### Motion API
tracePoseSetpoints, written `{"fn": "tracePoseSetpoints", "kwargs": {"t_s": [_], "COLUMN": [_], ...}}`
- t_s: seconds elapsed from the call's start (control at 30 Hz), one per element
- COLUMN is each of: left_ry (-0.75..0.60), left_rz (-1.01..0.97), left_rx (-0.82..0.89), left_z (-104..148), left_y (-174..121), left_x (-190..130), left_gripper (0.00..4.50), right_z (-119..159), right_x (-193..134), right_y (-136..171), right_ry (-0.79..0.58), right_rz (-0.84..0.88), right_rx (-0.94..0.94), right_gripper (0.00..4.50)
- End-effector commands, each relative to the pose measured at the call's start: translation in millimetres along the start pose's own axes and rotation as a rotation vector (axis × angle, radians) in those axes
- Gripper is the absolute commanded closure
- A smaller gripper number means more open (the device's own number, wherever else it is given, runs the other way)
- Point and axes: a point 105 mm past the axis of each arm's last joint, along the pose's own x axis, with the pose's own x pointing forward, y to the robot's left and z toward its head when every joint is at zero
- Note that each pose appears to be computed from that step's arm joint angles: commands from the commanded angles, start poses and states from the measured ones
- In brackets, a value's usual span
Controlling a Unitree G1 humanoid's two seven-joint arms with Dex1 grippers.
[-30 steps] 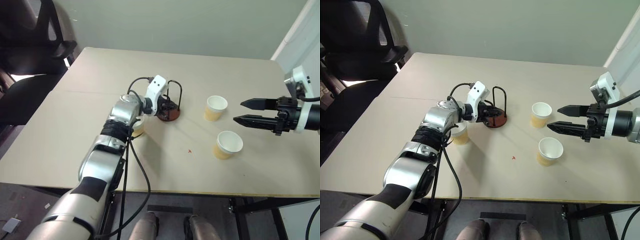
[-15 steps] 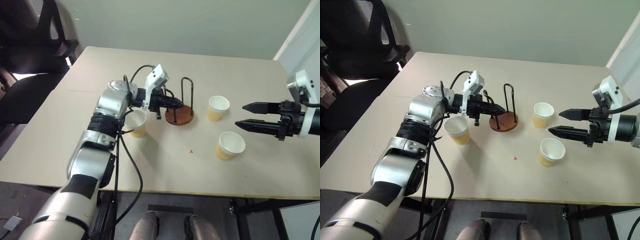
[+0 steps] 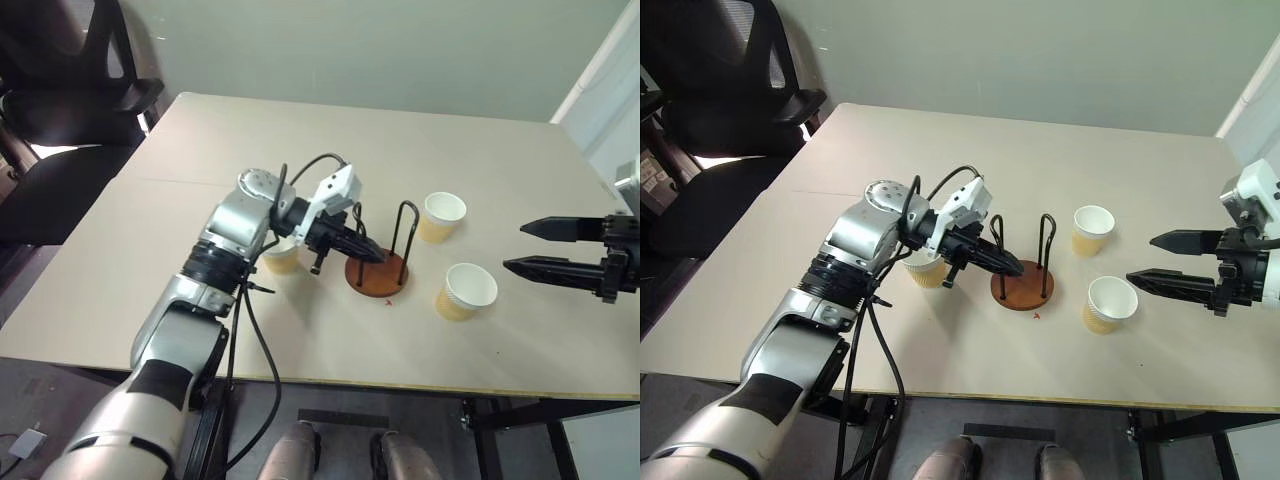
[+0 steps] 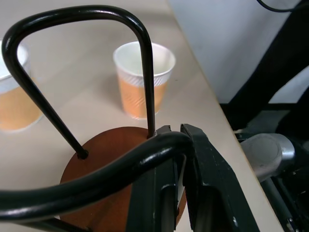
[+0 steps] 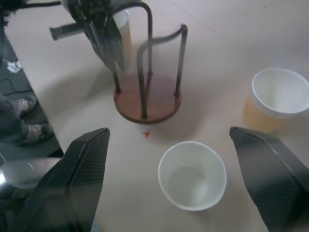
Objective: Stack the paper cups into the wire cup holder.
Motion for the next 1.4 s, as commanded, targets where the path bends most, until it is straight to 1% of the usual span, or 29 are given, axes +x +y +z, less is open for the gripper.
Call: {"fn": "tracePoseSetpoints", "kwargs": {"t_s": [0.03,0.13,0.33,0.63,0.7,0.73,0.77,0.9,1.07,1.1,1.23,1.3,1.4], "left_ry": [0.005,0.037,0.128,0.146,0.165,0.172,0.181,0.205,0.218,0.215,0.205,0.221,0.222], "left_rz": [-0.043,-0.057,-0.023,-0.034,-0.049,-0.053,-0.058,-0.043,-0.012,-0.010,0.037,0.078,0.100], "left_rx": [0.061,0.064,0.113,0.087,0.073,0.071,0.072,0.093,0.128,0.138,0.185,0.226,0.232], "left_z": [6,-2,-24,-42,-47,-48,-50,-53,-50,-46,-29,-23,-11], "left_y": [-4,-5,0,-5,-8,-10,-11,-11,-10,-10,-7,-4,-3], "left_x": [5,7,9,16,15,15,15,14,7,5,-10,-20,-33], "left_gripper": [4.47,4.47,4.47,4.47,3.87,3.78,3.33,2.01,0.12,0.05,0.05,0.05,0.05], "right_z": [9,9,11,11,11,11,11,12,13,14,15,14,14], "right_x": [-5,-3,-1,5,5,5,5,5,6,6,7,10,15], "right_y": [5,7,7,6,6,5,5,4,3,2,0,0,-2], "right_ry": [-0.021,-0.024,-0.028,-0.034,-0.034,-0.033,-0.033,-0.032,-0.033,-0.035,-0.041,-0.038,-0.031], "right_rz": [-0.013,-0.010,-0.007,0.009,0.011,0.012,0.013,0.015,0.013,0.012,0.010,0.024,0.042], "right_rx": [-0.047,-0.048,-0.050,-0.053,-0.054,-0.055,-0.055,-0.058,-0.068,-0.071,-0.081,-0.087,-0.096], "right_gripper": [0.36,0.36,0.36,0.36,0.36,0.36,0.36,0.36,0.36,0.36,0.36,0.36,0.36]}}
